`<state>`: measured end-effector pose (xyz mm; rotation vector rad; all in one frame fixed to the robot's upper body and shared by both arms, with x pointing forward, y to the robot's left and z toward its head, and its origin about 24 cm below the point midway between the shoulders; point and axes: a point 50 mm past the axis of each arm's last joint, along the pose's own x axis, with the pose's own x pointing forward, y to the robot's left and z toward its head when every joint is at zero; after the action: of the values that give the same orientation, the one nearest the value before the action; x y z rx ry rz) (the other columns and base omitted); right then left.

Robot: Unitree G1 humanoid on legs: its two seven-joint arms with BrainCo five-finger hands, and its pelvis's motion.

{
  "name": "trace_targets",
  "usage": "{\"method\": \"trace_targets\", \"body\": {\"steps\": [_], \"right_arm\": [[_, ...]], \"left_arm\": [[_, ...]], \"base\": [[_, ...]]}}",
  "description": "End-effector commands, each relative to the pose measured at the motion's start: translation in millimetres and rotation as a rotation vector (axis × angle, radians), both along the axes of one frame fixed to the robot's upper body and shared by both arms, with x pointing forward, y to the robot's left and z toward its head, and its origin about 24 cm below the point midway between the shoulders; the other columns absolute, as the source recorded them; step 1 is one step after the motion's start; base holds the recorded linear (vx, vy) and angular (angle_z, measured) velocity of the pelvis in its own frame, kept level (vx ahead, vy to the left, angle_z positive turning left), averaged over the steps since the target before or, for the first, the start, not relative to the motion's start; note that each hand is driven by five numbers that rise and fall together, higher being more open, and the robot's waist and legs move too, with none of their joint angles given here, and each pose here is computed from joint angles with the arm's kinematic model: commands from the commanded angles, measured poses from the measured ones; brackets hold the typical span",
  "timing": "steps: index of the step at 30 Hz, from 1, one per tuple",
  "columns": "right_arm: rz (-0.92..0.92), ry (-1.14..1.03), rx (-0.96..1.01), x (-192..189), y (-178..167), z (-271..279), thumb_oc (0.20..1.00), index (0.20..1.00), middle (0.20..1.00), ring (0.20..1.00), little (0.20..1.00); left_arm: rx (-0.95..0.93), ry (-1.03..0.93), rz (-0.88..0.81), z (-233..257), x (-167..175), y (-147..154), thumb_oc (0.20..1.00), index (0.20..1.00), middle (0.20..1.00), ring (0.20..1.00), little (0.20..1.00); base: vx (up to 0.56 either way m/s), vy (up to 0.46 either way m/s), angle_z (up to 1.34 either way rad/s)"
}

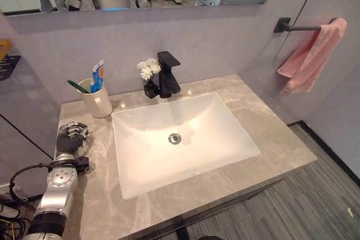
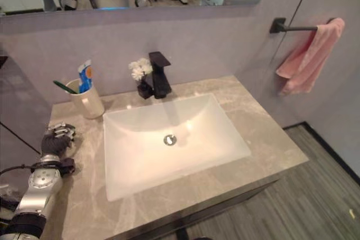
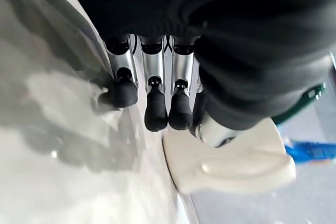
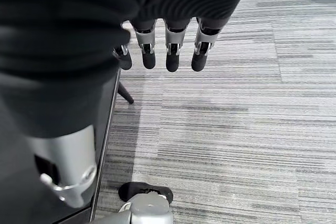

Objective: Put brush and paste in cup on sink, flatten towel.

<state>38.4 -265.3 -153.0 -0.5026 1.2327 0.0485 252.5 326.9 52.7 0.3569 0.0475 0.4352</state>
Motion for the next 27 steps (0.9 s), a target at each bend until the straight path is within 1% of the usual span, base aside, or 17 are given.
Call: {"method": "trace_targets", "body": {"steps": [1,6,9,10,13,18,24,27], "right_arm": [[-0.006,-0.014,-0.033,0.9,-14.0,4.8,1.000,1.000,1.000,1.000,1.000],[0.017,-0.001,-0.037,0.5,-15.6,5.2,1.000,1.000,1.000,1.000,1.000],[0.034,-0.002,-0.038,2.6,-16.1,5.9,1.000,1.000,1.000,1.000,1.000],[0.042,-0.010,-0.043,5.0,-17.3,6.9,1.000,1.000,1.000,1.000,1.000],[0.036,-0.036,-0.049,13.0,-19.1,8.6,1.000,1.000,1.000,1.000,1.000],[0.039,-0.050,-0.036,15.6,-16.3,8.6,1.000,1.000,1.000,1.000,1.000],[0.083,-0.063,-0.021,21.0,-9.7,8.2,1.000,1.000,1.000,1.000,1.000],[0.092,-0.066,-0.022,22.4,-9.4,8.5,1.000,1.000,1.000,1.000,1.000]], "left_arm": [[0.061,-0.089,0.027,28.1,14.5,10.4,0.200,0.200,0.200,0.200,0.200],[0.059,-0.097,0.036,35.0,23.9,13.7,0.200,0.200,0.200,0.200,0.200],[0.050,-0.104,0.043,41.2,35.4,13.7,0.200,0.200,0.200,0.200,0.200],[0.087,-0.094,0.061,44.7,38.8,17.2,0.200,0.200,0.200,0.200,0.200],[0.120,-0.087,0.078,48.4,42.6,19.5,0.200,0.200,0.200,0.200,0.200],[0.121,-0.075,0.105,47.7,43.2,24.3,0.200,0.200,0.200,0.200,0.200],[0.132,-0.092,0.157,58.3,50.4,31.1,0.200,0.200,0.200,0.200,0.200],[0.164,-0.065,0.176,60.4,51.7,36.8,0.200,0.200,0.200,0.200,0.200]], "base": [[0.02,-0.003,0.06],[0.01,-0.002,0.02],[0.00,0.000,0.00],[0.02,-0.025,-0.03],[0.02,-0.017,-0.16],[0.02,-0.002,-0.12],[0.00,-0.001,-0.01],[0.00,0.002,-0.01]]}}
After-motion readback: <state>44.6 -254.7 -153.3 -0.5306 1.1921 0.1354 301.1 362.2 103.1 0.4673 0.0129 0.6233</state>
